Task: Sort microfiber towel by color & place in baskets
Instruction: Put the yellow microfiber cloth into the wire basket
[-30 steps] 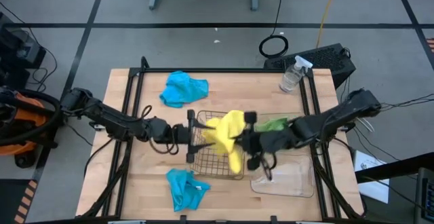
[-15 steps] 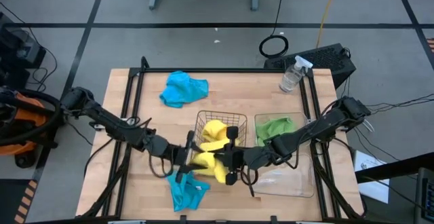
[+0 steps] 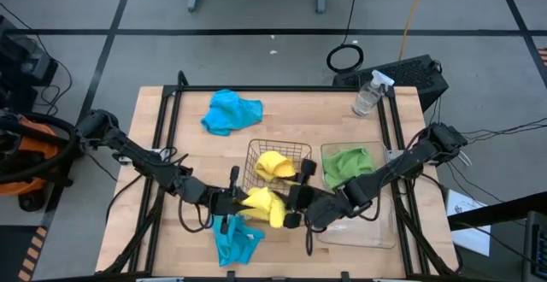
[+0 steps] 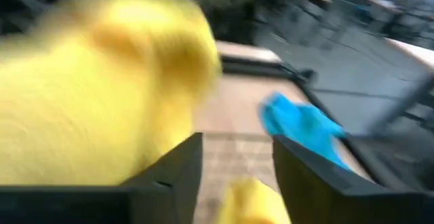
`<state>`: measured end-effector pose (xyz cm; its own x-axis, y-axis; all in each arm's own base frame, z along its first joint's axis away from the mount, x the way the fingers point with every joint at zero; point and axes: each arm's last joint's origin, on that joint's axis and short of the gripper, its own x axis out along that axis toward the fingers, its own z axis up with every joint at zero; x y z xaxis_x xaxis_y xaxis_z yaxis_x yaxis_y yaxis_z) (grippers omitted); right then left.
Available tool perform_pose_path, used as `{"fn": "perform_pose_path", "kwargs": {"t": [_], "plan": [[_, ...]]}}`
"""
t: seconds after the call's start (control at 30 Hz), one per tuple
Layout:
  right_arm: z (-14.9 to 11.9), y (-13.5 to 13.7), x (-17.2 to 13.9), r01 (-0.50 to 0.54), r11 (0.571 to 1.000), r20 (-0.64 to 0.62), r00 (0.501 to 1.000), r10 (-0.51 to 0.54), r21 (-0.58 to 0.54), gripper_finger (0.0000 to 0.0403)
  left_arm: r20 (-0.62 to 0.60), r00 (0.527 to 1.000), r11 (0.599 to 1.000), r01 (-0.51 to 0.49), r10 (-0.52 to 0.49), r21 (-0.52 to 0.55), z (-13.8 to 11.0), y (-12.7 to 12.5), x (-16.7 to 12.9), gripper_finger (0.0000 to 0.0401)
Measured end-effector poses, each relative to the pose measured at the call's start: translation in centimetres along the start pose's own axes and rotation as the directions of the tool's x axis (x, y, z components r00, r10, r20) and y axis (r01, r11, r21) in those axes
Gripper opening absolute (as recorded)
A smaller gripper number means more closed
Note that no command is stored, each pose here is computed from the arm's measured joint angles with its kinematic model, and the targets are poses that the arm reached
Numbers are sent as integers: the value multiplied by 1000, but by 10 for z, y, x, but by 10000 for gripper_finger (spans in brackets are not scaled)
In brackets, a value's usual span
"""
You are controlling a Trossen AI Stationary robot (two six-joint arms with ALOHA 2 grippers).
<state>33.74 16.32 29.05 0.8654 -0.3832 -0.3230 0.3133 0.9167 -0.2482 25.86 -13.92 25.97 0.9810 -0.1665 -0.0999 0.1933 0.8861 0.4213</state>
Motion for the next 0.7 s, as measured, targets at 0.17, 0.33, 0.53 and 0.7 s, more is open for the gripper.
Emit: {"fn": "perform_pose_path", "kwargs": {"t": [0.17,0.33,0.53,0.7], "plan": [[-19,0,-8,83,996,-109,991,-81,15,225,99,993,998,-62,59,29,11,6,-1,9],[-36,11,-5,99,993,-169,982,-88,61,241,210,970,989,-136,121,57,22,13,-3,10],[-46,32,10,91,993,-134,988,-81,72,242,265,950,983,-180,162,46,28,21,-7,10],[-42,42,10,46,992,-74,997,-38,119,243,265,952,984,-173,155,45,29,22,-8,10]]}}
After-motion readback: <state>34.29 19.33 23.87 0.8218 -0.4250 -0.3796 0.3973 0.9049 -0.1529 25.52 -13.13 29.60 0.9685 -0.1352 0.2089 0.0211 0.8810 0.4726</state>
